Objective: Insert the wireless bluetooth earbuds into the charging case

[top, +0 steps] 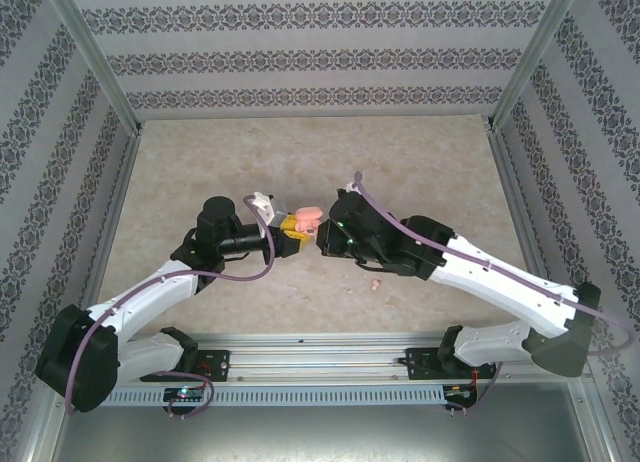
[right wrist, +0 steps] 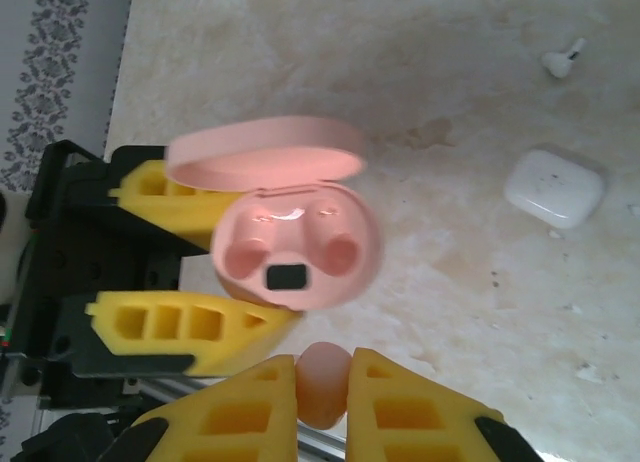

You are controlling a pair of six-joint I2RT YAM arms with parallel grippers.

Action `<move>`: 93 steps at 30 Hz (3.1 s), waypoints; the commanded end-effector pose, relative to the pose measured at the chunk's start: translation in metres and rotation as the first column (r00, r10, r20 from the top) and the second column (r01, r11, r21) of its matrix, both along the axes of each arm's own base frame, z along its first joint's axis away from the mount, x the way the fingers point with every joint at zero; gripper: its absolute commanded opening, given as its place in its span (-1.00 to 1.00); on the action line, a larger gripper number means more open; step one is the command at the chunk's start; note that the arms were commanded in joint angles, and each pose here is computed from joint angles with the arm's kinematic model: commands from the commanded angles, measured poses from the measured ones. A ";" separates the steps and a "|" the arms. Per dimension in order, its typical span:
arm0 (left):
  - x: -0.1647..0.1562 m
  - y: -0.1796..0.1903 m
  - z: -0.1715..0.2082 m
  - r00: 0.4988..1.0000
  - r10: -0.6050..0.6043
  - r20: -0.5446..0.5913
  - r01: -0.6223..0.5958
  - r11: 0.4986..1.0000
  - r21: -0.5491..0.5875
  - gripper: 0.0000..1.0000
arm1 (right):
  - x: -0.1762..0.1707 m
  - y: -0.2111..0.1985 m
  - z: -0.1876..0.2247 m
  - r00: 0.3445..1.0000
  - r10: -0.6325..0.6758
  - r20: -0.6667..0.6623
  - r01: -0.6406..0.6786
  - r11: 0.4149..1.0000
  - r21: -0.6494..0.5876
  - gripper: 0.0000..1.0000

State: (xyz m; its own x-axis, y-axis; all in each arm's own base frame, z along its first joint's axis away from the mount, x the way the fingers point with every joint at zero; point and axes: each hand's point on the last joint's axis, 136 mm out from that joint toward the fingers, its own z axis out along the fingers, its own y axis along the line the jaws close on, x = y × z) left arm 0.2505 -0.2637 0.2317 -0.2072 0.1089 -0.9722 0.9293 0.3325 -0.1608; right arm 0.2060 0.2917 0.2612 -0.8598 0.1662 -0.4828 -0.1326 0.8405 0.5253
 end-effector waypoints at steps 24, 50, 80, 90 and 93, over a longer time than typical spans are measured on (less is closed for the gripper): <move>-0.004 -0.008 0.017 0.995 -0.021 0.097 0.022 1.000 -0.007 -0.74 | 0.021 0.021 -0.003 0.998 0.062 -0.009 -0.063 0.991 -0.117 -0.74; -0.005 -0.006 0.014 0.994 -0.014 0.107 0.014 1.000 0.001 -0.71 | 0.028 0.029 -0.032 0.994 0.071 -0.078 -0.083 0.983 -0.165 -0.71; -0.003 -0.005 0.017 0.995 0.001 0.104 -0.001 1.000 0.001 -0.71 | 0.025 0.024 -0.006 0.995 0.088 -0.044 -0.092 0.991 -0.095 -0.14; -0.004 -0.005 0.020 0.994 0.003 0.105 -0.002 1.000 -0.014 -0.71 | 0.026 0.014 0.013 0.998 0.066 -0.007 -0.066 0.998 0.015 -0.21; -0.005 -0.005 0.021 0.995 0.002 0.104 0.000 1.000 -0.018 -0.71 | 0.026 0.012 0.010 0.998 0.060 -0.014 -0.060 0.998 0.016 -0.34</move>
State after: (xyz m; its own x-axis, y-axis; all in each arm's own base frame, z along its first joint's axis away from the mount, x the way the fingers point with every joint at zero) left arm 0.2506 -0.2641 0.2263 -0.1880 0.1413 -0.9719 0.9248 0.3587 -0.1267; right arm 0.2329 0.3032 0.2723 -0.8729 0.1142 -0.4743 -0.1740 0.8353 0.5215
